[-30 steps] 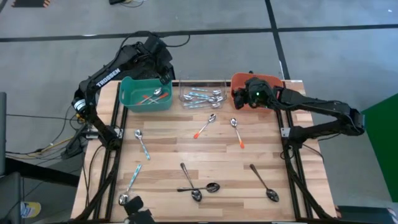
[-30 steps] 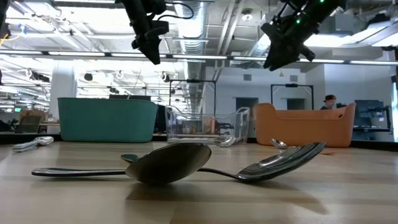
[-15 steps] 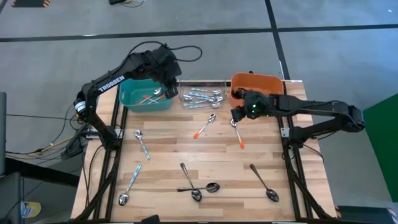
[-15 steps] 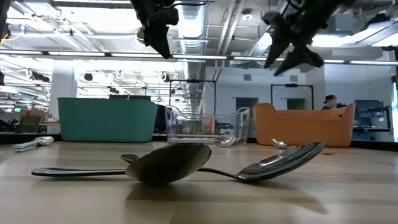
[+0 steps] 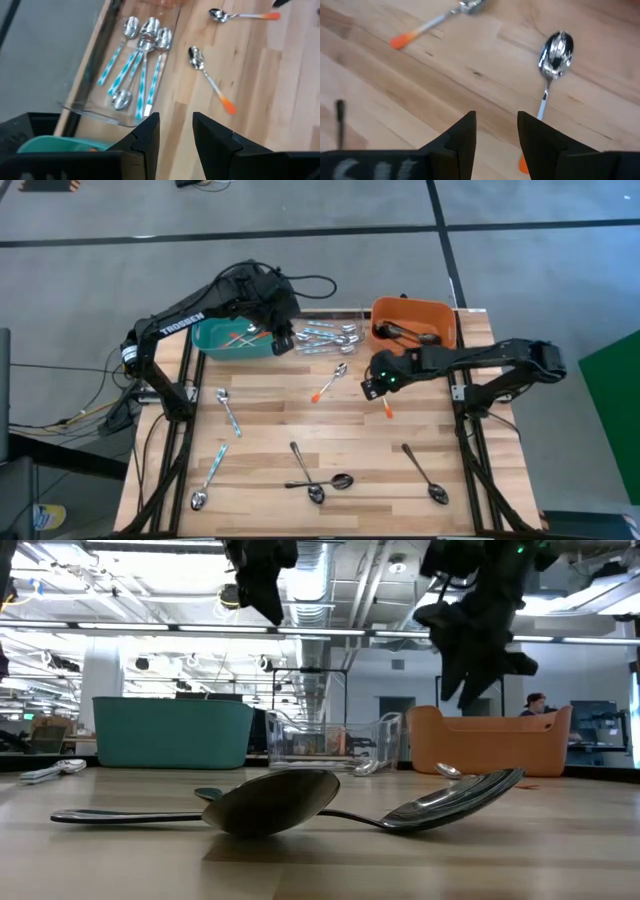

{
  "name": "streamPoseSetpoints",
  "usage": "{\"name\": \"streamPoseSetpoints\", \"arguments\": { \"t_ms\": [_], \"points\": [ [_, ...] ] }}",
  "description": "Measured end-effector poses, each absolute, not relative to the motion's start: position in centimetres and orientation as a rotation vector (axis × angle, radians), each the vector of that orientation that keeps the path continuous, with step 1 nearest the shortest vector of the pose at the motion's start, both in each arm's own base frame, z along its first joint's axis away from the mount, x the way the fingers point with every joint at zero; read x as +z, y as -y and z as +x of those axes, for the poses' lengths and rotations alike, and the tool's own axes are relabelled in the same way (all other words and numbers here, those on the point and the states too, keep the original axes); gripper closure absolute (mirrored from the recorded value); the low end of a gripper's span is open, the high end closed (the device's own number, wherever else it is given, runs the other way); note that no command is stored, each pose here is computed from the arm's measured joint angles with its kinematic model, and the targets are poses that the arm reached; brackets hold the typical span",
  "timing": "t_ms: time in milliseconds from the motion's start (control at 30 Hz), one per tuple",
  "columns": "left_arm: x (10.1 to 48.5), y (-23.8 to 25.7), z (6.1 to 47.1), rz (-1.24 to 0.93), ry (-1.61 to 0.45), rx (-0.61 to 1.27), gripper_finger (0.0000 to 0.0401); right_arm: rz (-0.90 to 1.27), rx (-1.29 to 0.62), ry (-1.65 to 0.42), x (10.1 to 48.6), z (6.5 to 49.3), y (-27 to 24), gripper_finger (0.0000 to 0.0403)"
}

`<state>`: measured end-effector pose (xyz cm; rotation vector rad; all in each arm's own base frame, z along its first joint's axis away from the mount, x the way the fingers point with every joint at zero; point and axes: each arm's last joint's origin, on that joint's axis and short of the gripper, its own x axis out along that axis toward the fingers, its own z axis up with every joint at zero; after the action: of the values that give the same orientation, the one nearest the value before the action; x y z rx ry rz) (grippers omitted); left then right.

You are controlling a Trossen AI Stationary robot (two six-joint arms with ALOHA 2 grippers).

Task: Sort silverware by color (type)
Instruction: Put the orange spoon into the green bin

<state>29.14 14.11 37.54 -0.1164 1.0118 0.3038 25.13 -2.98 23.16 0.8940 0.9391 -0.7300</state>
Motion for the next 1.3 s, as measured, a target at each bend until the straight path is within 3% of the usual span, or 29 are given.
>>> {"name": "streamPoseSetpoints", "arguments": {
  "t_ms": [167,500,933,1300],
  "points": [
    [37.6,-13.3,29.7,-0.201,-0.983,0.336,0.0296,0.954,-0.754,-1.051,21.0,26.0,3.4,0.0239],
    [37.7,-11.4,30.6,-0.238,-0.958,0.407,0.0296,0.827,-0.809,-1.299,17.4,26.1,4.5,0.0239],
    [37.7,-9.5,31.2,-0.192,-0.958,0.460,0.0296,0.780,-0.808,-1.295,16.4,26.4,7.1,0.0239],
    [37.7,-9.5,31.2,-0.197,-0.957,0.464,0.0296,0.787,-0.732,-1.304,16.3,26.7,6.4,0.0239]
  ]
}}
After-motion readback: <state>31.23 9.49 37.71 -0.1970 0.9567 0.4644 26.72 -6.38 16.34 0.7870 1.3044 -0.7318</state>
